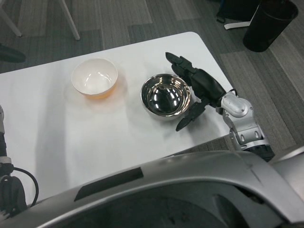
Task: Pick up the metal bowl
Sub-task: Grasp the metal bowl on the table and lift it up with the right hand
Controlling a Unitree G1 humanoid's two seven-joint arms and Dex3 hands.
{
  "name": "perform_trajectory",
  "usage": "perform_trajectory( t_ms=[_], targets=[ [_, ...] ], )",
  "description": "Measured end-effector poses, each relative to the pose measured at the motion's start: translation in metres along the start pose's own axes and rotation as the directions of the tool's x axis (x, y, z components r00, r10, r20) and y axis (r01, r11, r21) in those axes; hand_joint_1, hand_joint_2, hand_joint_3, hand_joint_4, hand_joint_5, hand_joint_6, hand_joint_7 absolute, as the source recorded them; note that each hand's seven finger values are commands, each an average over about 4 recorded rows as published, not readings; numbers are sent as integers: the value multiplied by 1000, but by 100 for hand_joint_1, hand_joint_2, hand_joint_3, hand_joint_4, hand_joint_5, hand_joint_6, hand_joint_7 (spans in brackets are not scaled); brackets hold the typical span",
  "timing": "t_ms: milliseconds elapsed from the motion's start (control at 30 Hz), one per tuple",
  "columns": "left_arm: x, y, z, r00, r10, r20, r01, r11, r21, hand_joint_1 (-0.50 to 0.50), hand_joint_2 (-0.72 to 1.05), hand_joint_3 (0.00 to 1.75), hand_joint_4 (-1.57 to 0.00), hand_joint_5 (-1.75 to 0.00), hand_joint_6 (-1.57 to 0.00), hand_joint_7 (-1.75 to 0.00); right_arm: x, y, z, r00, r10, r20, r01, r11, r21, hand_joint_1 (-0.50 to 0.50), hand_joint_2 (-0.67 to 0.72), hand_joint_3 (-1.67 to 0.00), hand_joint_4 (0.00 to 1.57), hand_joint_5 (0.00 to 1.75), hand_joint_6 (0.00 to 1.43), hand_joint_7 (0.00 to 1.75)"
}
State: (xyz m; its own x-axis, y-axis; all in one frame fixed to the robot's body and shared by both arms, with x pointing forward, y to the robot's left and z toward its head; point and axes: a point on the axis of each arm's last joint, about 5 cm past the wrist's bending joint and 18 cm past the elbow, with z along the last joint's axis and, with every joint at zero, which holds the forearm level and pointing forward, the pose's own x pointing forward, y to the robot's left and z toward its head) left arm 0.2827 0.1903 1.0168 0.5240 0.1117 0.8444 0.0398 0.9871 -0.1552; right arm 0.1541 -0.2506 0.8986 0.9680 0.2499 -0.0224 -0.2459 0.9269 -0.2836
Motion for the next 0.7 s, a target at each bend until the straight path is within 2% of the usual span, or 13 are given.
perform_trajectory(
  t_ms=[533, 633, 700],
  targets=[
    [0, -2, 0, 1000, -8, -3, 8, 1000, -4, -50, -72, 9, 0, 0, 0, 0, 15, 13, -10, 998, 13, 66, -13, 1000, -4, -25, -3, -8, 0, 0, 0, 0],
    [0, -2, 0, 1000, -8, -3, 8, 1000, -4, -50, -72, 4, 0, 0, 0, 0, 17, 15, -11, 998, 21, 66, -21, 1000, -1, -28, -8, -8, 0, 0, 0, 0],
    [0, -2, 0, 1000, -8, -3, 8, 1000, -4, -50, -72, 4, 0, 0, 0, 0, 19, 17, -11, 997, 30, 71, -30, 1000, -2, -29, -13, -14, 0, 0, 0, 0]
  ],
)
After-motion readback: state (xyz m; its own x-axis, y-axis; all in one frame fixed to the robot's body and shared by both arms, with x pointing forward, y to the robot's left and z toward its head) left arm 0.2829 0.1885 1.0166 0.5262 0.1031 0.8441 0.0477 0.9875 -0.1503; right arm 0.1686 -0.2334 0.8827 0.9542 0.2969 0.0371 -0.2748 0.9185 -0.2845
